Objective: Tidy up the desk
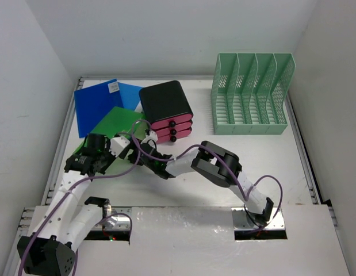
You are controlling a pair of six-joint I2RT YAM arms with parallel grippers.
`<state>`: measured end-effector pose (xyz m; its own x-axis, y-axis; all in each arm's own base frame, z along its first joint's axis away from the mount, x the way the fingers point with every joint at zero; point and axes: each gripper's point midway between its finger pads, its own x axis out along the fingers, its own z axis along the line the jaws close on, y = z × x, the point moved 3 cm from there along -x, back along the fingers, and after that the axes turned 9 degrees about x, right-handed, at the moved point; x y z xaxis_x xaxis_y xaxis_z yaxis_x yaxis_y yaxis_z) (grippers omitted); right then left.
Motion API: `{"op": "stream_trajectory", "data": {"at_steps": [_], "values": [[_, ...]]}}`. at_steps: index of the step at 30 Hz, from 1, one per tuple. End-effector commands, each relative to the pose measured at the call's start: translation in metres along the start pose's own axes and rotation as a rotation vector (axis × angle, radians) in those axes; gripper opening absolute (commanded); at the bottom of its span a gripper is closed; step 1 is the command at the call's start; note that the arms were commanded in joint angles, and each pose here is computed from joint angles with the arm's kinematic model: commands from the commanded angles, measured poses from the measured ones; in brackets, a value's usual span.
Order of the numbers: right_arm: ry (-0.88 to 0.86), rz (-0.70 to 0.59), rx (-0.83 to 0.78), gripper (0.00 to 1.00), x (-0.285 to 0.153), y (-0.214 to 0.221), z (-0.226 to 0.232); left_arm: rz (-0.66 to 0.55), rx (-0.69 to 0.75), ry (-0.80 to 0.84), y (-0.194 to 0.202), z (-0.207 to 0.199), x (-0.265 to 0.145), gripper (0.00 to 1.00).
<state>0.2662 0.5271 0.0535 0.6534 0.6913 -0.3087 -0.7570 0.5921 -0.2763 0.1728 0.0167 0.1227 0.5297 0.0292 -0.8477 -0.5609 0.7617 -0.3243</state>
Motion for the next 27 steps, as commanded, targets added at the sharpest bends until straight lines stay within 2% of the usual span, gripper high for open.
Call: {"op": "stream_trajectory", "data": {"at_steps": [1, 5, 6, 7, 9, 12, 16, 20, 24, 27], "values": [[-0.128, -0.085, 0.08, 0.8, 0.006, -0.028, 0.039, -0.028, 0.07, 0.094, -0.001, -0.017, -0.001, 0.0], [-0.17, -0.049, 0.113, 0.76, -0.017, -0.023, 0.049, -0.018, 0.08, 0.044, -0.001, -0.008, -0.003, 0.0], [-0.129, -0.072, 0.118, 0.76, -0.026, -0.024, 0.031, -0.017, 0.079, 0.036, -0.002, -0.005, -0.004, 0.0], [-0.18, -0.092, 0.143, 0.76, -0.037, -0.028, 0.048, -0.031, 0.084, 0.037, -0.006, -0.003, -0.007, 0.0], [-0.18, -0.143, 0.148, 0.76, -0.047, -0.036, 0.041, -0.036, 0.088, 0.066, -0.007, -0.006, -0.01, 0.0], [-0.243, -0.2, 0.168, 0.76, -0.055, -0.049, 0.055, -0.068, 0.104, 0.143, -0.009, -0.019, -0.016, 0.0], [-0.231, -0.19, 0.177, 0.75, -0.044, -0.045, 0.057, -0.068, 0.125, 0.201, -0.003, -0.032, -0.014, 0.0], [-0.214, -0.193, 0.206, 0.76, -0.03, -0.042, 0.057, -0.06, 0.141, 0.192, -0.001, -0.03, -0.019, 0.0], [-0.2, -0.2, 0.198, 0.77, -0.014, -0.046, 0.059, -0.057, 0.23, 0.194, 0.001, -0.027, -0.022, 0.0], [-0.107, -0.174, 0.198, 0.77, 0.001, -0.042, 0.04, -0.048, 0.262, 0.163, 0.002, -0.02, -0.022, 0.0]]}}
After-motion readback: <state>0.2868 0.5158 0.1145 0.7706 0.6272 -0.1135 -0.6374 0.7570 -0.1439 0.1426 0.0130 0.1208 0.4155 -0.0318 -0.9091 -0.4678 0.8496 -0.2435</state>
